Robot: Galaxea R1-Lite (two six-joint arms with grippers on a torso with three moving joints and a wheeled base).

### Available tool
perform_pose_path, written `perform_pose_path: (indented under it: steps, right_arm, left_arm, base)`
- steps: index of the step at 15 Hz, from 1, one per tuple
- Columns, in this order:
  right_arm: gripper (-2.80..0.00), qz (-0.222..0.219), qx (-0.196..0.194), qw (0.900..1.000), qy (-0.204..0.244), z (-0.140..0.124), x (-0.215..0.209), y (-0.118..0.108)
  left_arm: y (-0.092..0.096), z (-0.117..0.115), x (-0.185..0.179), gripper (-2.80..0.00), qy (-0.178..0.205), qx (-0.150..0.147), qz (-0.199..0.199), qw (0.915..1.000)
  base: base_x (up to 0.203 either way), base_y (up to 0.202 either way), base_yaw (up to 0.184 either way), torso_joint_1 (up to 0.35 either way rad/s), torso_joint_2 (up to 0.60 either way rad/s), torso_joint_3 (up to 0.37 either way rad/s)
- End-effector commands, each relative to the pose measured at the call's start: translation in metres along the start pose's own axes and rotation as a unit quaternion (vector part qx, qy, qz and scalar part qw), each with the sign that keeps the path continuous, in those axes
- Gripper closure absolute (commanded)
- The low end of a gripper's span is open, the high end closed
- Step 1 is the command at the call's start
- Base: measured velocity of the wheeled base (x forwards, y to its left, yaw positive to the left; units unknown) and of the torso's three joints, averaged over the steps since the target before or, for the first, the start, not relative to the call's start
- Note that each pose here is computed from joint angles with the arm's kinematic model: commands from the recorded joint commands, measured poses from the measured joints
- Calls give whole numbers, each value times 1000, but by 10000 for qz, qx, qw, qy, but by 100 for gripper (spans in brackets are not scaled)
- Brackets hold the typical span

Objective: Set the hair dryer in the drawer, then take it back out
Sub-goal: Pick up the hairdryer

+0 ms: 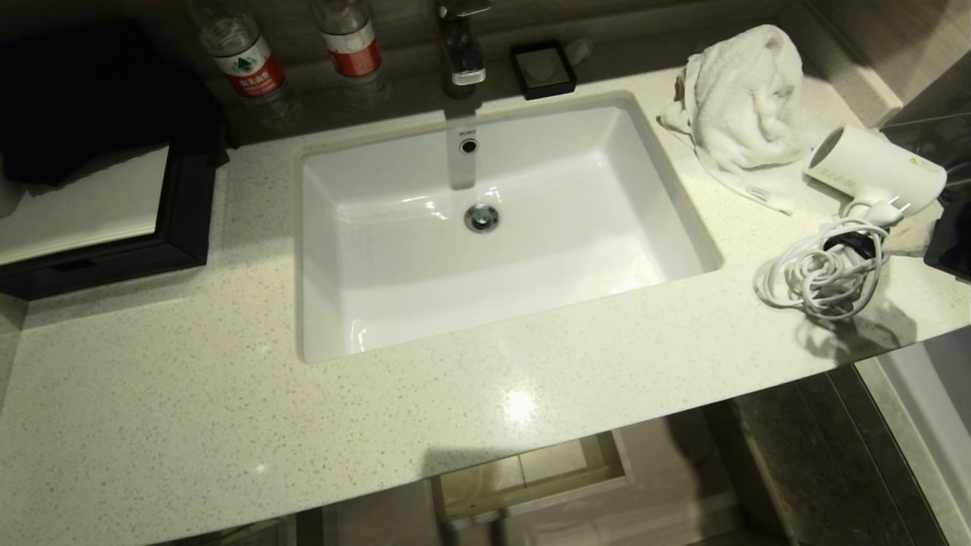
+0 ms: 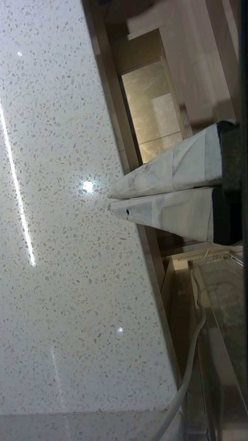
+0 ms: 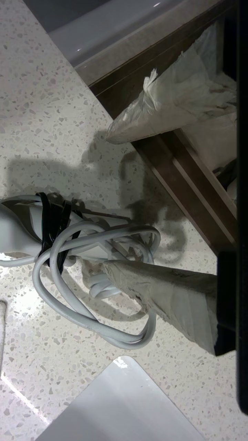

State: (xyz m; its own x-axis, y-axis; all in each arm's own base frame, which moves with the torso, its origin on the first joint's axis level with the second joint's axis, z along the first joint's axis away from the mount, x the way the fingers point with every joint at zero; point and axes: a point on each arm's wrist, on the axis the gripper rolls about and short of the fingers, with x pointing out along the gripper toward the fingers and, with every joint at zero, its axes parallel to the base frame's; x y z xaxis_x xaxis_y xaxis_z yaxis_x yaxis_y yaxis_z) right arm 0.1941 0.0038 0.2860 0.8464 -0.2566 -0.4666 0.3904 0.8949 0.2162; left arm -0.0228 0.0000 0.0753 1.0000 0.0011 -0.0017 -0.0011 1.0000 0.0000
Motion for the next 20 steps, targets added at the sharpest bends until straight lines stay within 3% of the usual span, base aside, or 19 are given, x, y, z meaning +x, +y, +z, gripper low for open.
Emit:
perform_pose_path:
  steps: [1,10,20]
  right_arm:
    - [-280,-57,48,10000,55,0,6,1]
    - [-280,-79,544,9983,193,5,29,10]
    - [-280,1,600,9981,120,14,55,24]
  left_arm:
    - [0,0,0,0,2,0,2,10000]
    - [0,0,0,0,-7,0,2,10000]
    - [0,0,0,0,7,0,2,10000]
  base:
    - [0,0,0,0,0,0]
    - [0,0,0,0,0,0]
    - [0,0,0,0,0,0]
